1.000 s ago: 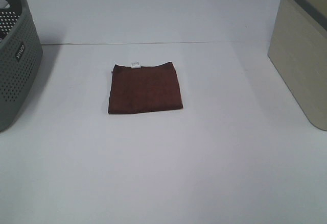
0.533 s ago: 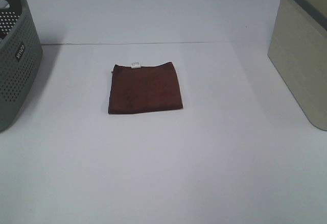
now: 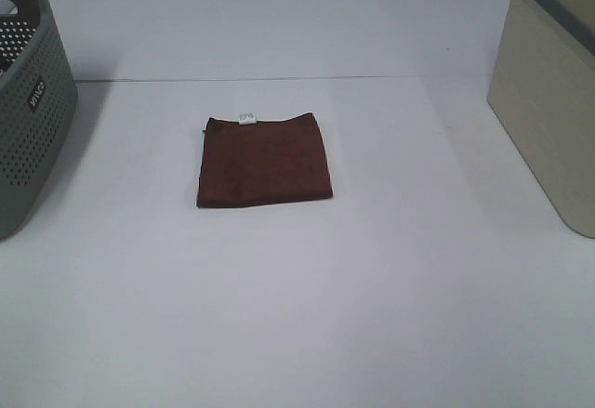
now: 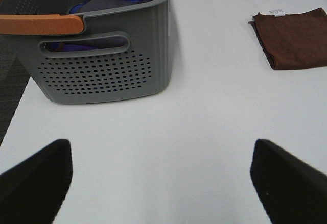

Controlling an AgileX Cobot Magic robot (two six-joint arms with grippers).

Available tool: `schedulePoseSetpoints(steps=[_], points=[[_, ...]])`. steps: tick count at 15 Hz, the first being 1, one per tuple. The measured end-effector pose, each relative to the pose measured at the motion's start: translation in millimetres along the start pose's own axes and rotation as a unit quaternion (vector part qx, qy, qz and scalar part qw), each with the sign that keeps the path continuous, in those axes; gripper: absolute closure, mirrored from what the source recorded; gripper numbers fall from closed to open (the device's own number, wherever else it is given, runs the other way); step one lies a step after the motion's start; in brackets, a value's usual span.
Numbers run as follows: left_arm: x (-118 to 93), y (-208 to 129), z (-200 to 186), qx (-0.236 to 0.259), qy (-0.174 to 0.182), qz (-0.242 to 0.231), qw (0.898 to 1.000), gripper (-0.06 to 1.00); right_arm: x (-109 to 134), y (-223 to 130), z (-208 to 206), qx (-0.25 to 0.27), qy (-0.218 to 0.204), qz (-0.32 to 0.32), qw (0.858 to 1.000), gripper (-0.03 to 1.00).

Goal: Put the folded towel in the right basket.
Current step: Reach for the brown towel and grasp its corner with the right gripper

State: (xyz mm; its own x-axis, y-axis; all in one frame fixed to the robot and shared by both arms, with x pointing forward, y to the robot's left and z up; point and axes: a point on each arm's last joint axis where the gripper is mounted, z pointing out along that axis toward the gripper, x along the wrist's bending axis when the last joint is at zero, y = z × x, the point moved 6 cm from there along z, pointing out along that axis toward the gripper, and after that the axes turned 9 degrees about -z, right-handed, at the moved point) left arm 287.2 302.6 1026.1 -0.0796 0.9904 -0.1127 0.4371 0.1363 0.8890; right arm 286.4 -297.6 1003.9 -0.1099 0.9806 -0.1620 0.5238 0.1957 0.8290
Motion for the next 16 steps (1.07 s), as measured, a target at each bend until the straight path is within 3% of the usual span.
schedulePoseSetpoints(steps=[16], points=[[0.0, 0.0, 0.0, 0.000, 0.000, 0.000, 1.000, 0.06, 0.0, 0.0, 0.0, 0.000, 0.000, 0.000, 1.000, 0.18]])
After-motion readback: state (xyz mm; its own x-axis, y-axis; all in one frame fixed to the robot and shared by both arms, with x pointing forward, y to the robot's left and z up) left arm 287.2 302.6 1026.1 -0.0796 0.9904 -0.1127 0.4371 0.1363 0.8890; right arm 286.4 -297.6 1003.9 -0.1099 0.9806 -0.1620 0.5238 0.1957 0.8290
